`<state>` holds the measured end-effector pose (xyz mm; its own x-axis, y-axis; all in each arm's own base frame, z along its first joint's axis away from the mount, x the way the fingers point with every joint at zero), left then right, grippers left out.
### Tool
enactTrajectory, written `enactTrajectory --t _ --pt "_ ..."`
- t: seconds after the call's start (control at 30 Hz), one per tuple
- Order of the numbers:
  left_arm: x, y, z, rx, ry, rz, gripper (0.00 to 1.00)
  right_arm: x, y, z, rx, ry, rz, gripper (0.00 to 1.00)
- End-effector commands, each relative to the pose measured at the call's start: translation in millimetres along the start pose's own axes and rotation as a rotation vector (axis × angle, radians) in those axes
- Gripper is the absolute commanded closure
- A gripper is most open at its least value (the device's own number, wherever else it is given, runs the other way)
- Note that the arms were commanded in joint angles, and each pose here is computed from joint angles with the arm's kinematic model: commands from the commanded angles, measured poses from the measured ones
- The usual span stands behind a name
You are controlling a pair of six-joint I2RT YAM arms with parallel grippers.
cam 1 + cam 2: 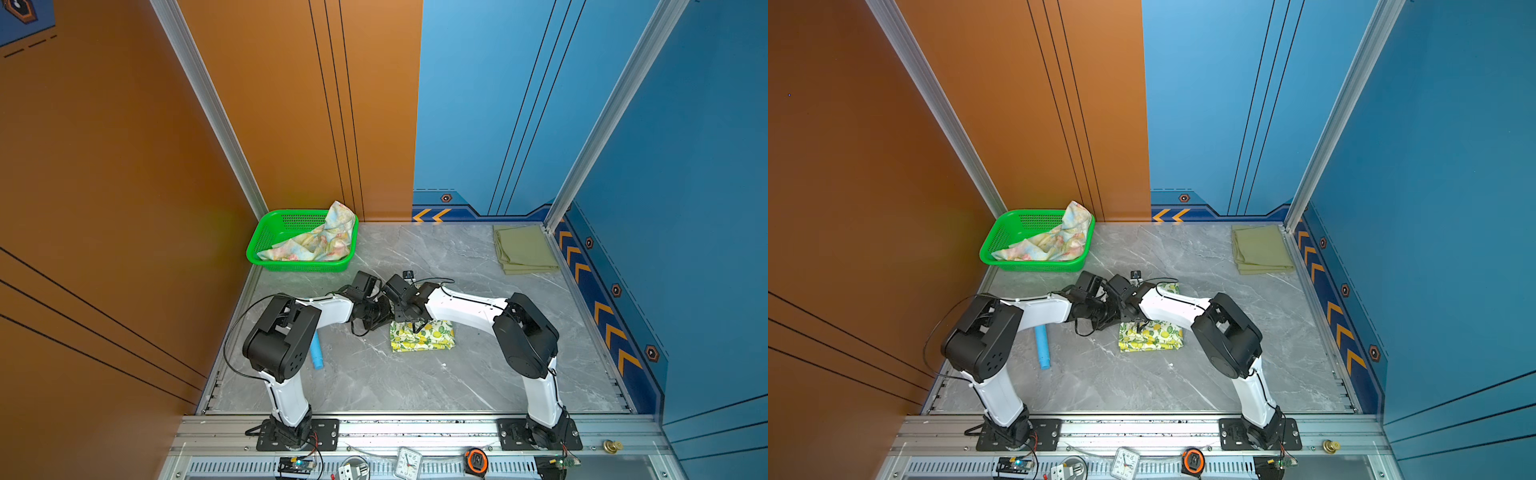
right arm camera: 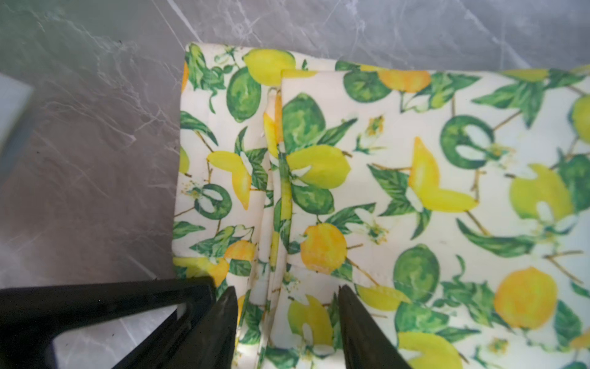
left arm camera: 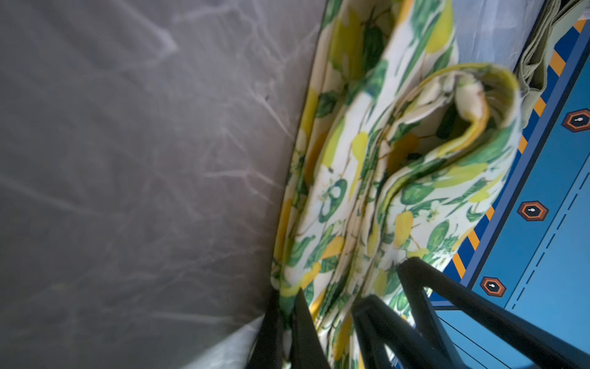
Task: Fold and stack skirts
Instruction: Fold the skirt at the center of the table.
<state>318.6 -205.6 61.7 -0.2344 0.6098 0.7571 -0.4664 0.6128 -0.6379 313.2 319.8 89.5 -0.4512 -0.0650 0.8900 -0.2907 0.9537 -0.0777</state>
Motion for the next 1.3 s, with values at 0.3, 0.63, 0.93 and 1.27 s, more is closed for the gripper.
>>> enactTrajectory --t 0.3,0.63,0.93,1.27 --pt "0 22 -5 0.081 -0.003 -0.052 1.00 -22 -1 3 -0.010 0.035 0.044 0.92" --pt "-2 25 -6 0.089 0.000 -0.059 1.00 4 -3 -11 -0.034 -0.031 -0.058 1.00" --pt "-3 27 -6 0.090 0.003 -0.064 1.00 25 13 -19 -0.066 -0.072 -0.216 1.00" --pt "-3 27 -5 0.091 0.004 -0.064 1.00 20 24 -14 -0.054 -0.055 -0.263 1.00"
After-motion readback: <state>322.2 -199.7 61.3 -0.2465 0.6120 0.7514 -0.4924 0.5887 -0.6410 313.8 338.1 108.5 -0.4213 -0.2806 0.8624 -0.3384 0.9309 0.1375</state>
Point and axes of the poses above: each gripper's point midway between its finger pads, its own x axis back along the fingers, its own y axis along the line the jaws close on, z = x × y, the point moved 5 cm from there along x, back along the fingers, and after that the axes turned 13 degrees about x, right-handed, at the moved point
